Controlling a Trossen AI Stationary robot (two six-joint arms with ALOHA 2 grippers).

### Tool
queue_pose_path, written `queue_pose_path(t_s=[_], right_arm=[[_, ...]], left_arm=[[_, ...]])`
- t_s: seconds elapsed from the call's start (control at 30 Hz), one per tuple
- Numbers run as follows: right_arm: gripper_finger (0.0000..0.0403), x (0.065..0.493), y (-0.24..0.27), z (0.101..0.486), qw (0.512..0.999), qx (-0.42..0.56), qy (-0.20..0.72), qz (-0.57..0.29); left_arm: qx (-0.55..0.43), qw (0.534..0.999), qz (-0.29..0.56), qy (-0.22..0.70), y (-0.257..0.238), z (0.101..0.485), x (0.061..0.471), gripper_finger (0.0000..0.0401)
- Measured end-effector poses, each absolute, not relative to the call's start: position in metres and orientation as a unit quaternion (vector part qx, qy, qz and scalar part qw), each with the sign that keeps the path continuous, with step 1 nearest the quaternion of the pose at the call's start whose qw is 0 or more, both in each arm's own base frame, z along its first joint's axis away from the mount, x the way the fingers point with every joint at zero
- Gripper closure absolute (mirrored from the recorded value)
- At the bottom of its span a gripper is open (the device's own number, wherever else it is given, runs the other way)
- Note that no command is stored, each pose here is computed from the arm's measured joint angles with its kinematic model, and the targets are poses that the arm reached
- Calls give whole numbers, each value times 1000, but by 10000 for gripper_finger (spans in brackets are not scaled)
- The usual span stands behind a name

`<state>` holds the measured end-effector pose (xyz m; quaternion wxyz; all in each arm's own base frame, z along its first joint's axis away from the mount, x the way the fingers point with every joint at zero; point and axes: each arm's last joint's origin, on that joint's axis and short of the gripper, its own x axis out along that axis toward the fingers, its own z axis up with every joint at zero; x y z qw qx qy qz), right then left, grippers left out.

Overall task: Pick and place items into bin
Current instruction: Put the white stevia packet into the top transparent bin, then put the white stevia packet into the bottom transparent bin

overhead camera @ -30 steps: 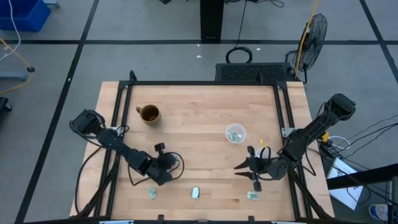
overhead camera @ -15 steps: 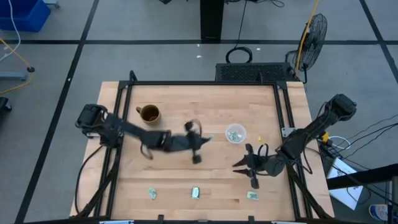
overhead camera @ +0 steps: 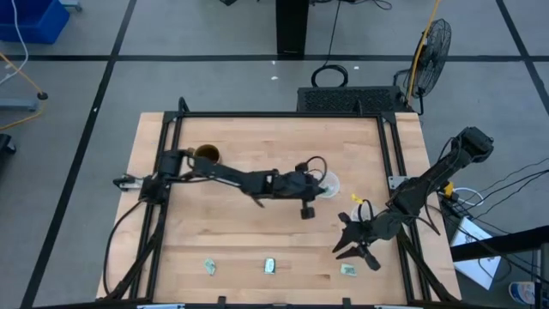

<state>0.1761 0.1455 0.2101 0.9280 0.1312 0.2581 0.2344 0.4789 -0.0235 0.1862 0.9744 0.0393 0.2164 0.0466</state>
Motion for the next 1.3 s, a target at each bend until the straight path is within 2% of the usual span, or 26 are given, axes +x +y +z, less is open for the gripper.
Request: queue_pose_path(t_s=[0.2, 0.43, 0.77, 0.93, 1.03, 1.17, 1.3], right_arm=[[314, 174, 145, 207, 925, 127, 274, 231], [314, 174, 145, 205, 924, 123, 283, 227], [314, 174, 145, 205, 923, 129, 285, 225], [314, 174, 145, 205, 923, 128, 285, 226], [314, 174, 144, 205, 926, 118, 281, 222], [314, 175, 141, 205, 946, 85, 259, 175], [314, 175, 139, 203, 948, 93, 267, 146]], left_arm=[[11, 966, 69, 250, -6, 164, 491, 387], [-10, 960, 93, 263, 15, 161, 489, 395], [-27, 957, 73, 279, 19, 155, 489, 322], [-32, 958, 77, 274, 19, 156, 489, 304], [-38, 961, 79, 262, 19, 158, 490, 303], [-49, 962, 71, 261, 18, 164, 489, 304], [-55, 969, 48, 235, 16, 207, 479, 304]])
